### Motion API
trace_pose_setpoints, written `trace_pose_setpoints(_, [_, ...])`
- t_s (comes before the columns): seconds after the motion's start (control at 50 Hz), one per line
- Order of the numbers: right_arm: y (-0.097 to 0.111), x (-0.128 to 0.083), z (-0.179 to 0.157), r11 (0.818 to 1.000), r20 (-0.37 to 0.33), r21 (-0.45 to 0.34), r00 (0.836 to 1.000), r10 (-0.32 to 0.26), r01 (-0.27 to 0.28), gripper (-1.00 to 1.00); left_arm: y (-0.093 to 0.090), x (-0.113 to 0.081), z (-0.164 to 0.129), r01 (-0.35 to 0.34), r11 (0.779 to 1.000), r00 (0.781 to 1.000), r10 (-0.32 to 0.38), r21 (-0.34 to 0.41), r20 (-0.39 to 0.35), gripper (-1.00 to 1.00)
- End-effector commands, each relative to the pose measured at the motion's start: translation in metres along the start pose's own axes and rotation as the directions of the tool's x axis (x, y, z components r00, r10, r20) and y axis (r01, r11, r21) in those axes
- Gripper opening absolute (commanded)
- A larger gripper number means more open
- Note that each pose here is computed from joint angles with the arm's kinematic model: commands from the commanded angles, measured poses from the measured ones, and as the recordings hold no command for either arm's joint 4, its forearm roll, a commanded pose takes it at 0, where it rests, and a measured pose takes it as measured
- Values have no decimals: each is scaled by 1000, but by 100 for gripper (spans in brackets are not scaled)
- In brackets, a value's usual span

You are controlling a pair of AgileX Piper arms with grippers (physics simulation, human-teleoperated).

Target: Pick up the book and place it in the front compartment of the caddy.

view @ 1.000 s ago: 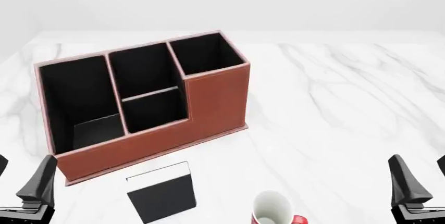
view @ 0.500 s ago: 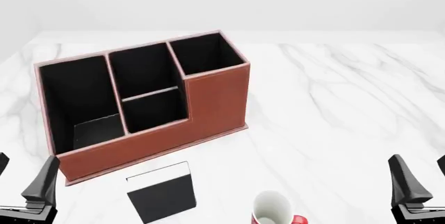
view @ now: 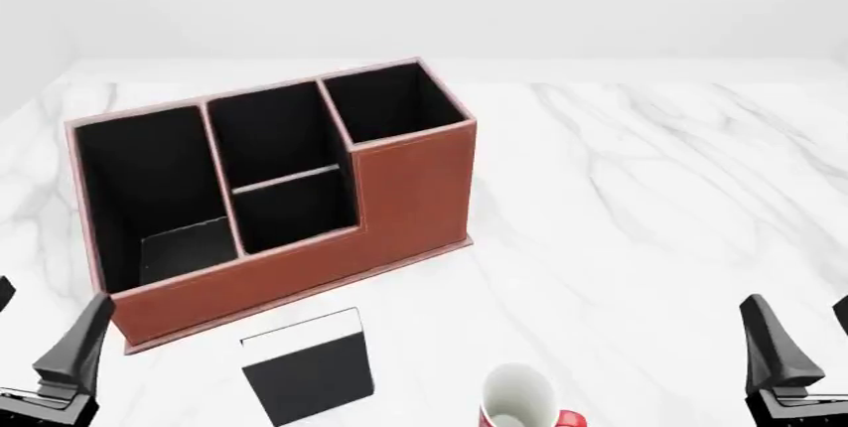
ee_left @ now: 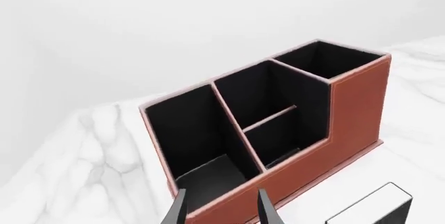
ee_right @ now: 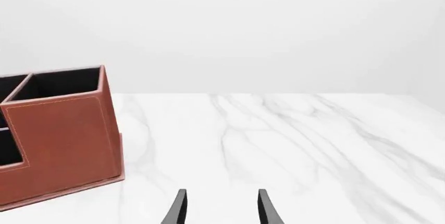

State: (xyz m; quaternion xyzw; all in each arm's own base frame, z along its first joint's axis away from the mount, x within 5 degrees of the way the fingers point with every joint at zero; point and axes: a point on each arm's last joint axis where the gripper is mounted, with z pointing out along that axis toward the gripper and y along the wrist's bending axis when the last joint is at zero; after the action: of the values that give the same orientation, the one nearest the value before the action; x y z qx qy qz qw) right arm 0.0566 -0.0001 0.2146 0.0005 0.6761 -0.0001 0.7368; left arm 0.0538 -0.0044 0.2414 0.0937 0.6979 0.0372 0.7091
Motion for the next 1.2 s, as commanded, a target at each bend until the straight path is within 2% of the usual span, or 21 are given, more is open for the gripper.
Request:
trace_pose_setpoints(0.02, [0, 0, 0, 1000, 0, 0, 1000, 0, 0, 100, 3, -29, -2, -98, 993, 994, 101, 67, -35, 100])
trace_pose_setpoints(0.06, [0, 0, 0, 1000, 0, 0, 1000, 0, 0, 100, 3, -36, -2, -142, 986, 988, 146, 87, -41, 100])
trace_pose_setpoints(0.14, [0, 0, 0, 1000, 0, 0, 1000, 0, 0, 100, 4, -53, -3, -185, 972, 980, 193, 147, -44, 100])
trace_pose_setpoints(0.24, [0, 0, 0, 1000, 0, 0, 1000, 0, 0, 100, 7, -81, -4, -200, 962, 976, 213, 184, -52, 100])
trace_pose_setpoints(0.3, [0, 0, 0, 1000, 0, 0, 1000, 0, 0, 100, 8, -87, 2, -241, 948, 960, 264, 208, -90, 100])
trace_pose_setpoints(0.32, [0, 0, 0, 1000, 0, 0, 1000, 0, 0, 100, 8, -88, 8, -238, 946, 953, 271, 219, -136, 100])
trace_pose_setpoints(0.44, [0, 0, 0, 1000, 0, 0, 1000, 0, 0, 100, 7, -112, 13, -266, 913, 935, 323, 309, -147, 100])
trace_pose_setpoints(0.56, [0, 0, 0, 1000, 0, 0, 1000, 0, 0, 100, 1, -127, 21, -270, 873, 918, 361, 407, -166, 100])
trace_pose_setpoints(0.58, [0, 0, 0, 1000, 0, 0, 1000, 0, 0, 100, -1, -143, 24, -207, 873, 935, 310, 442, -174, 100])
trace_pose_setpoints(0.6, [0, 0, 0, 1000, 0, 0, 1000, 0, 0, 100, -4, -152, 26, -173, 864, 939, 289, 472, -185, 100])
trace_pose_setpoints(0.62, [0, 0, 0, 1000, 0, 0, 1000, 0, 0, 100, -4, -152, 26, -173, 864, 939, 289, 472, -185, 100])
trace_pose_setpoints(0.64, [0, 0, 0, 1000, 0, 0, 1000, 0, 0, 100, -9, -153, 29, -184, 836, 931, 317, 517, -181, 100])
trace_pose_setpoints(0.66, [0, 0, 0, 1000, 0, 0, 1000, 0, 0, 100, -12, -156, 30, -178, 820, 930, 321, 545, -179, 100])
trace_pose_setpoints(0.7, [0, 0, 0, 1000, 0, 0, 1000, 0, 0, 100, -15, -159, 32, -178, 809, 926, 330, 560, -181, 100])
trace_pose_setpoints(0.74, [0, 0, 0, 1000, 0, 0, 1000, 0, 0, 100, -20, -163, 35, -171, 786, 922, 340, 594, -186, 100])
trace_pose_setpoints(0.86, [0, 0, 0, 1000, 0, 0, 1000, 0, 0, 100, -36, -154, 40, -185, 705, 886, 422, 685, -194, 100])
trace_pose_setpoints(0.88, [0, 0, 0, 1000, 0, 0, 1000, 0, 0, 100, -39, -150, 40, -188, 684, 876, 442, 705, -195, 100])
trace_pose_setpoints(0.9, [0, 0, 0, 1000, 0, 0, 1000, 0, 0, 100, -42, -151, 41, -175, 675, 874, 441, 717, -202, 100])
trace_pose_setpoints(0.98, [0, 0, 0, 1000, 0, 0, 1000, 0, 0, 100, -44, -151, 43, -175, 670, 868, 451, 721, -208, 100])
trace_pose_setpoints(1.1, [0, 0, 0, 1000, 0, 0, 1000, 0, 0, 100, -50, -143, 46, -174, 648, 850, 479, 741, -220, 100])
trace_pose_setpoints(1.2, [0, 0, 0, 1000, 0, 0, 1000, 0, 0, 100, -54, -140, 50, -175, 639, 841, 493, 749, -224, 100])
